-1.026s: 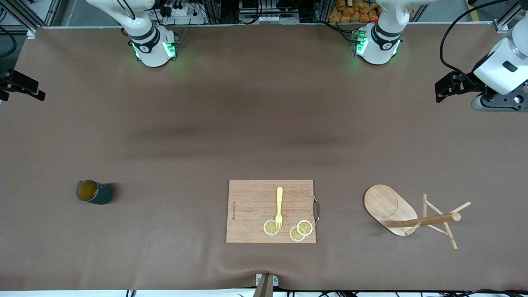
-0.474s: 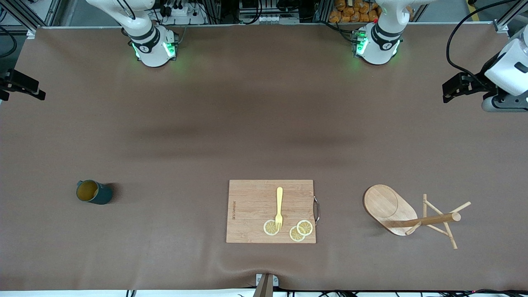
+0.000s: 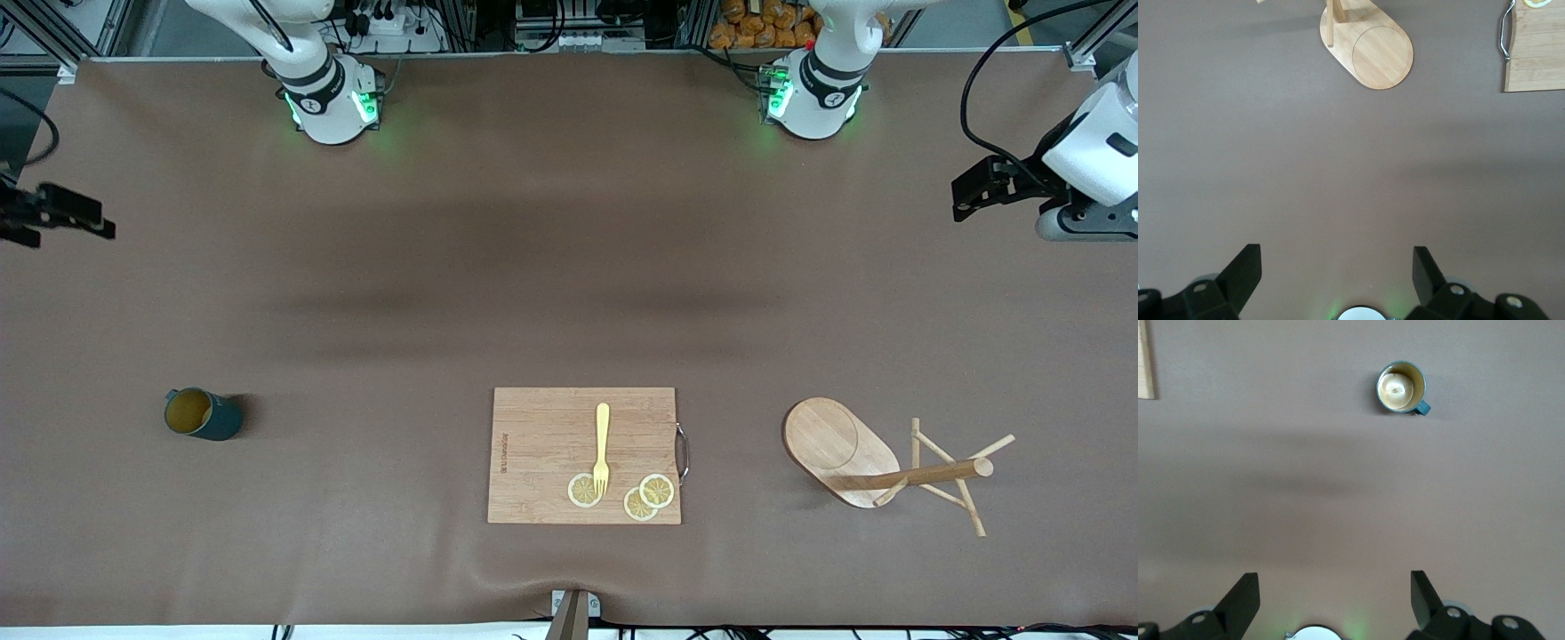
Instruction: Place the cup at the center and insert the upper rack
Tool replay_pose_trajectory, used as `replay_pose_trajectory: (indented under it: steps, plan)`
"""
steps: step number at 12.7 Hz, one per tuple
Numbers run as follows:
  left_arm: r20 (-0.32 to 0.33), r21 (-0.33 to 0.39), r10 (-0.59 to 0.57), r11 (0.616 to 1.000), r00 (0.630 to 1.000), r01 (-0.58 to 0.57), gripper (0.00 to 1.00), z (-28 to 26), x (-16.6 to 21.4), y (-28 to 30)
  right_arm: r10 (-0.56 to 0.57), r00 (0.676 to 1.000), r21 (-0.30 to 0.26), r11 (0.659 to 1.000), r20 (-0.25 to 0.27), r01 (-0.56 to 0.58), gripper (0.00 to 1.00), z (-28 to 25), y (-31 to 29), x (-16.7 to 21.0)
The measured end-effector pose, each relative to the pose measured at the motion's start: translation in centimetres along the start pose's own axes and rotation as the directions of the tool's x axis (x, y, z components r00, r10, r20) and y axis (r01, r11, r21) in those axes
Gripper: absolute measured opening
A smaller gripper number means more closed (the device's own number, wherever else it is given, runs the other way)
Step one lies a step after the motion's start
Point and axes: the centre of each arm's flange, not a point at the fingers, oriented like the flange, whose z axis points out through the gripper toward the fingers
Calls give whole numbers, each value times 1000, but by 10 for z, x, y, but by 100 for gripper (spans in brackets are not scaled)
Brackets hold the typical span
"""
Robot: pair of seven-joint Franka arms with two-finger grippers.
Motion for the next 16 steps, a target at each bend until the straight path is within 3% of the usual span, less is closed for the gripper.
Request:
replay_pose_trajectory:
  steps: [4,7,11,16]
  plan:
    - [-1,0,-5,1000,1000,5,100,0,0,-2,-34,999,-11,999,-18,33,100,75,25,67]
    - [-3,-1,-8,1000,1000,8,100,-1,0,-3,-56,996,-36,998,-75,53,100,156,31,127]
    - [-5,-1,-9,1000,1000,9,100,-2,0,-3,-87,988,-89,993,-130,76,100,222,32,169]
    - [-7,-1,-10,1000,1000,10,100,-3,-1,-3,-6,998,-77,997,-70,1,100,277,39,177]
